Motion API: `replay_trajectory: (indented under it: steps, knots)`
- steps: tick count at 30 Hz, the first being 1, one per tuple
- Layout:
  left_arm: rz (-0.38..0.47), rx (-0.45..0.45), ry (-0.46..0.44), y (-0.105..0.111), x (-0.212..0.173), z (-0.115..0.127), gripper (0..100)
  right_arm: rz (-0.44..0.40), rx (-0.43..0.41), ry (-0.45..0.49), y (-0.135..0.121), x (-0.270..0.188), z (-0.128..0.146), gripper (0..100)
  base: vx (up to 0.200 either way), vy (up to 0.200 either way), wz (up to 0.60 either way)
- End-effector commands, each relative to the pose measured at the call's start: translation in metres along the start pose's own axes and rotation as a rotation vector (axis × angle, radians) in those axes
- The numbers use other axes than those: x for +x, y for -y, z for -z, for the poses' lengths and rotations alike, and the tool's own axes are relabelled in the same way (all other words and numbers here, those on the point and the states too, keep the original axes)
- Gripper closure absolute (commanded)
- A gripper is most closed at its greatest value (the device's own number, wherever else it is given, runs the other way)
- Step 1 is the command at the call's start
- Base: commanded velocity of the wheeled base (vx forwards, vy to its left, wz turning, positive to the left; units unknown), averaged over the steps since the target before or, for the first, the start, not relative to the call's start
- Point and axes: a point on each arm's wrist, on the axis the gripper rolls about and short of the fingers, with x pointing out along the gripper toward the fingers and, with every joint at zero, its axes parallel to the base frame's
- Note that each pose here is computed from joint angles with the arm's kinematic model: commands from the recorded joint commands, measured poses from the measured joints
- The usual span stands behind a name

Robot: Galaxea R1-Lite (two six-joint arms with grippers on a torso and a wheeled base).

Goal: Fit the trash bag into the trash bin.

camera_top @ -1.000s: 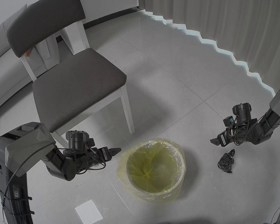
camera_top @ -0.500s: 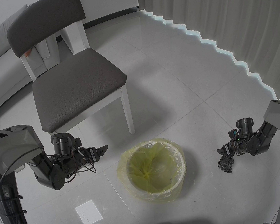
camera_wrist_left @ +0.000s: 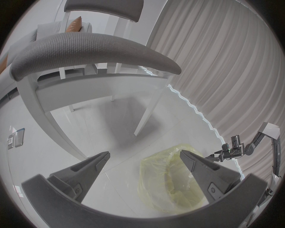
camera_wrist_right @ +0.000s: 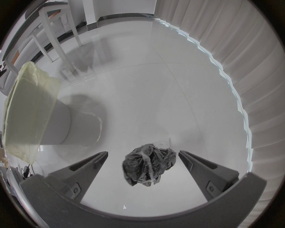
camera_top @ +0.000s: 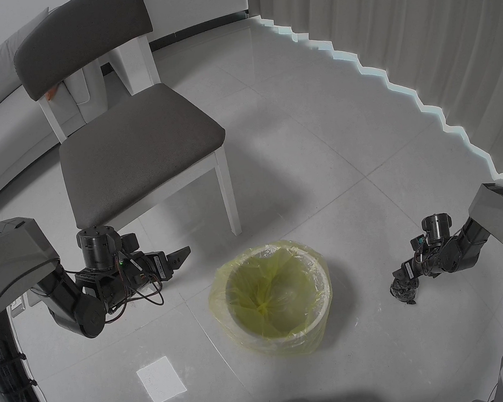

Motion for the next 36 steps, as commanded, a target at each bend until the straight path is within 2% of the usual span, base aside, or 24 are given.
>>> replay_trajectory:
  steps: [1,12,13,24,28,29,32,33,36]
  knots:
    - [0.0,0.003,0.014,0.001,0.0,-0.002,0,0.013,0.006,-0.004,0.005,0.011,-0.001,0,0.0,0.0,0.0]
    - [-0.006,0.008,0.036,-0.001,0.002,0.003,0,0.006,-0.003,-0.076,0.011,0.027,-0.012,0,0.0,0.0,0.0]
    - [-0.006,0.007,0.035,-0.002,0.003,0.003,0,0.002,-0.005,-0.09,0.011,0.027,-0.012,100,0.0,0.0,0.0]
    - [-0.006,0.008,0.03,-0.003,0.006,0.007,0,-0.005,-0.013,-0.126,0.011,0.022,-0.009,100,0.0,0.0,0.0]
    - [0.001,0.012,0.039,-0.003,0.009,0.012,0,-0.003,-0.026,-0.111,0.011,-0.002,-0.017,100,0.0,0.0,0.0]
    - [0.007,0.015,0.048,-0.001,0.012,0.016,0,-0.002,-0.036,-0.089,0.009,-0.023,-0.024,100,0.0,0.0,0.0]
    - [0.008,0.015,0.049,-0.002,0.013,0.016,0,-0.003,-0.036,-0.087,0.009,-0.024,-0.024,100,0.0,0.0,0.0]
    - [0.012,0.022,0.074,0.0,0.015,0.017,0,0.0,-0.057,-0.002,0.002,-0.072,-0.048,100,0.0,0.0,0.0]
    - [0.014,0.02,0.084,0.002,0.014,0.015,0,0.002,-0.085,0.09,-0.006,-0.116,-0.07,100,0.0,0.0,0.0]
